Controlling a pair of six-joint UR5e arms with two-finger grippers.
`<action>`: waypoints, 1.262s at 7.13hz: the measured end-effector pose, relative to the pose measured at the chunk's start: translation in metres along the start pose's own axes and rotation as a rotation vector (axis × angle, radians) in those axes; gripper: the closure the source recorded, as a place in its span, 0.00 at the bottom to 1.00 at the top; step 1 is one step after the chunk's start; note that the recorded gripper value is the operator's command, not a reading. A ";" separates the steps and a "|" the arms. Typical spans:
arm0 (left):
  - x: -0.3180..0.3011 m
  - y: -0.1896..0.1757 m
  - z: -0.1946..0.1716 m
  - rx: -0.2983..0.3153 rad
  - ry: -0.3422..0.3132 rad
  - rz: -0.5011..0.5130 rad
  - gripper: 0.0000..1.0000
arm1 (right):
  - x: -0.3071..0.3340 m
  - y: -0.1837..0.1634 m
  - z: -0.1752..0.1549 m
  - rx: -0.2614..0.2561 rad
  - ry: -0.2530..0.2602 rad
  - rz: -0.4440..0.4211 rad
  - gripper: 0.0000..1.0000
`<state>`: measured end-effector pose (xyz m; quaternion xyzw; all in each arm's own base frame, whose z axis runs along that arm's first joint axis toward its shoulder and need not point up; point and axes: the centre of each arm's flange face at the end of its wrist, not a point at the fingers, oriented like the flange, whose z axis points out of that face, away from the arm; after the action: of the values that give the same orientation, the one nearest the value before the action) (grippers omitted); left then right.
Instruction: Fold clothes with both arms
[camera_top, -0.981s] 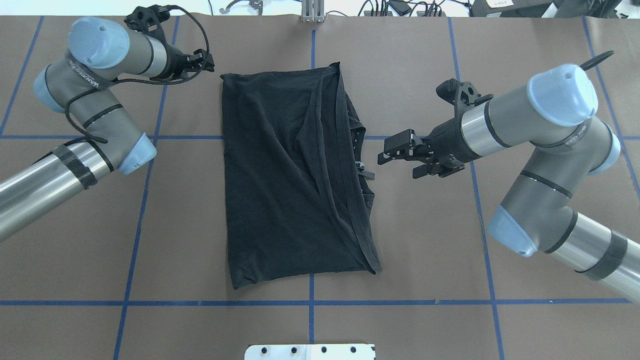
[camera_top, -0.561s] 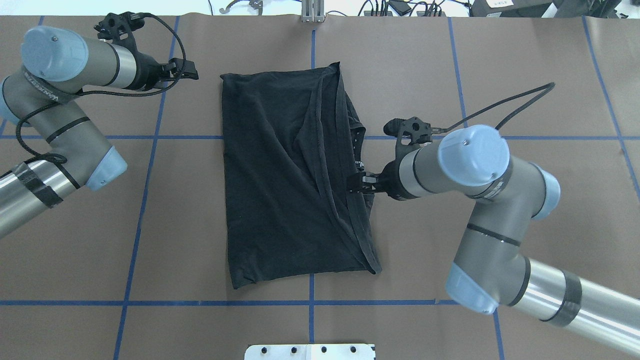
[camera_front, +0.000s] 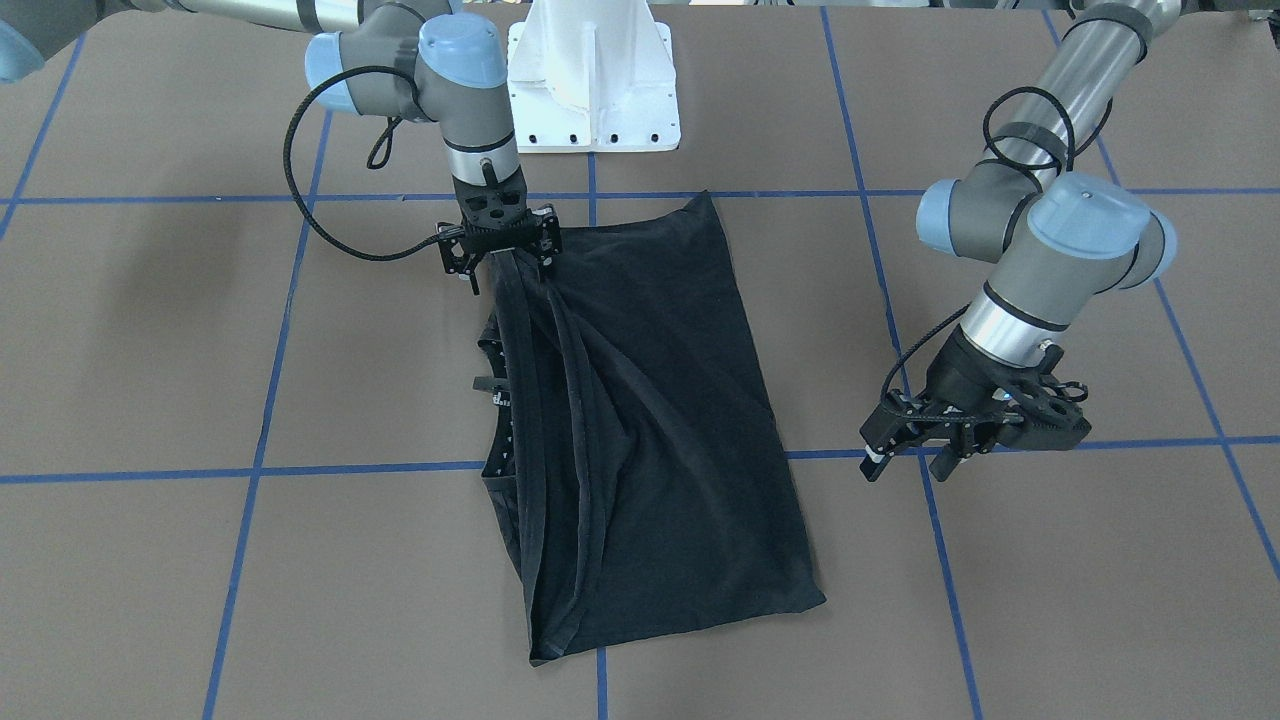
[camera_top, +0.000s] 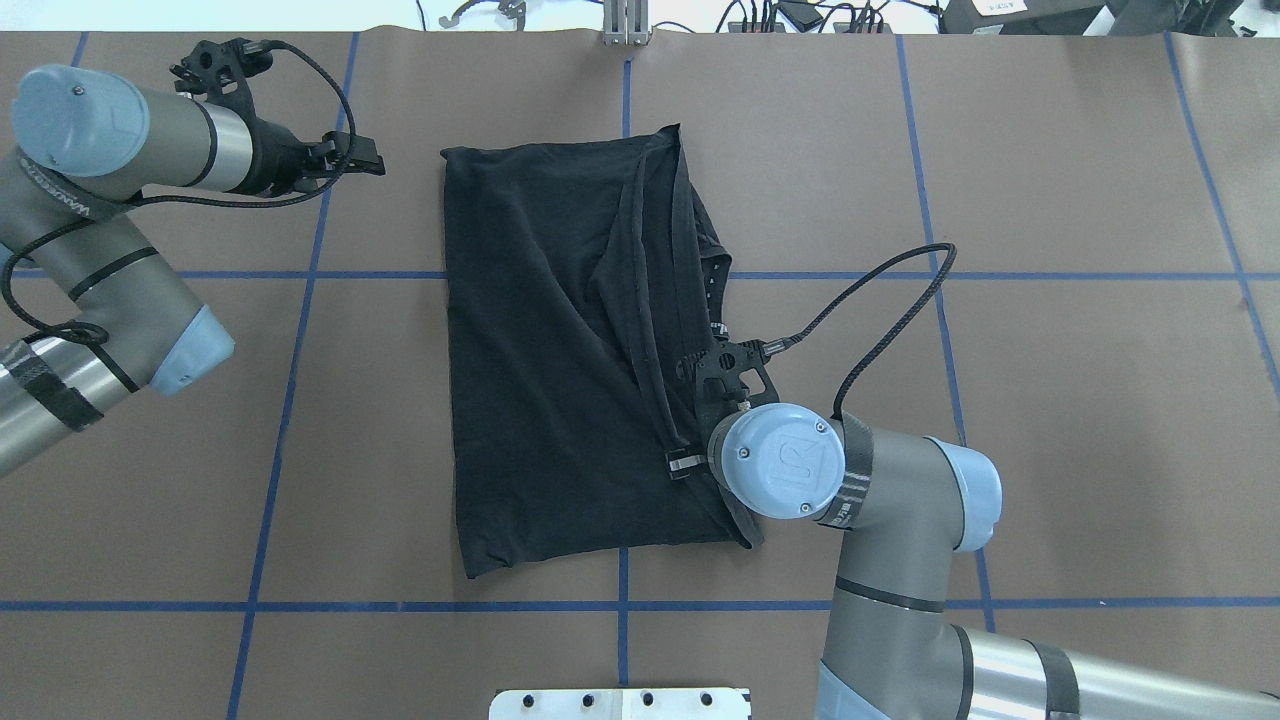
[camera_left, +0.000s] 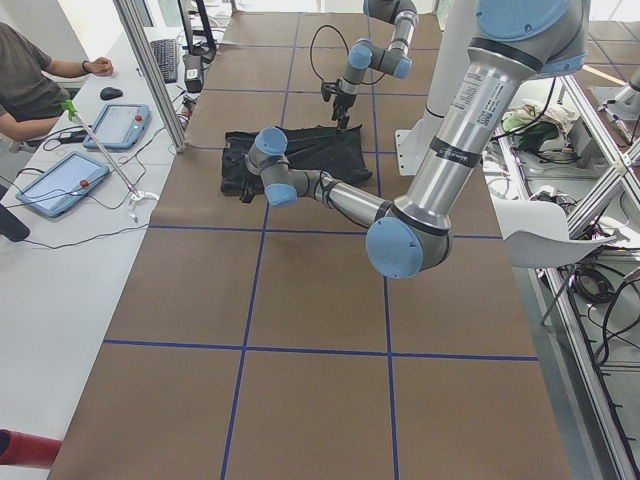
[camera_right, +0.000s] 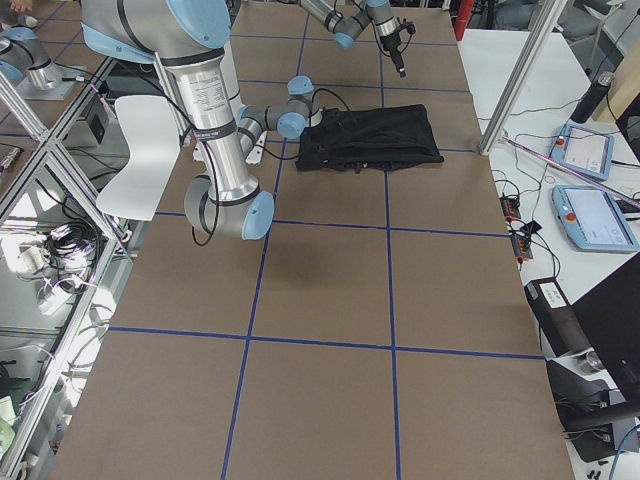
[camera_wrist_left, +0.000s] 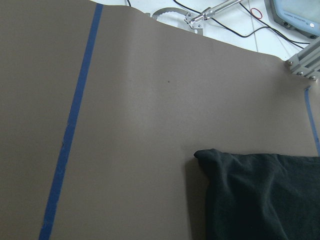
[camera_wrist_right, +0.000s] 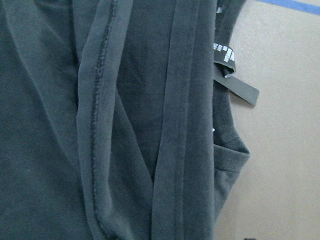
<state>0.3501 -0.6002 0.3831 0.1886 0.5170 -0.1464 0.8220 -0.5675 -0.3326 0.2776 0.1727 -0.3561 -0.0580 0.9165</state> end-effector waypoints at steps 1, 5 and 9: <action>-0.001 0.001 0.000 -0.001 0.000 -0.001 0.00 | 0.001 -0.001 0.003 -0.002 0.021 -0.027 0.22; -0.003 0.003 0.002 -0.013 0.000 -0.001 0.00 | 0.017 -0.018 -0.010 0.003 0.050 -0.081 0.20; -0.003 0.006 0.004 -0.020 0.000 -0.001 0.00 | 0.007 -0.008 0.003 -0.020 0.062 -0.101 0.19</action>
<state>0.3542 -0.5968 0.3883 0.1801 0.5184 -0.1417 0.8239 -0.5636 -0.3429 0.2811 0.1828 -0.3180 -0.1024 0.9246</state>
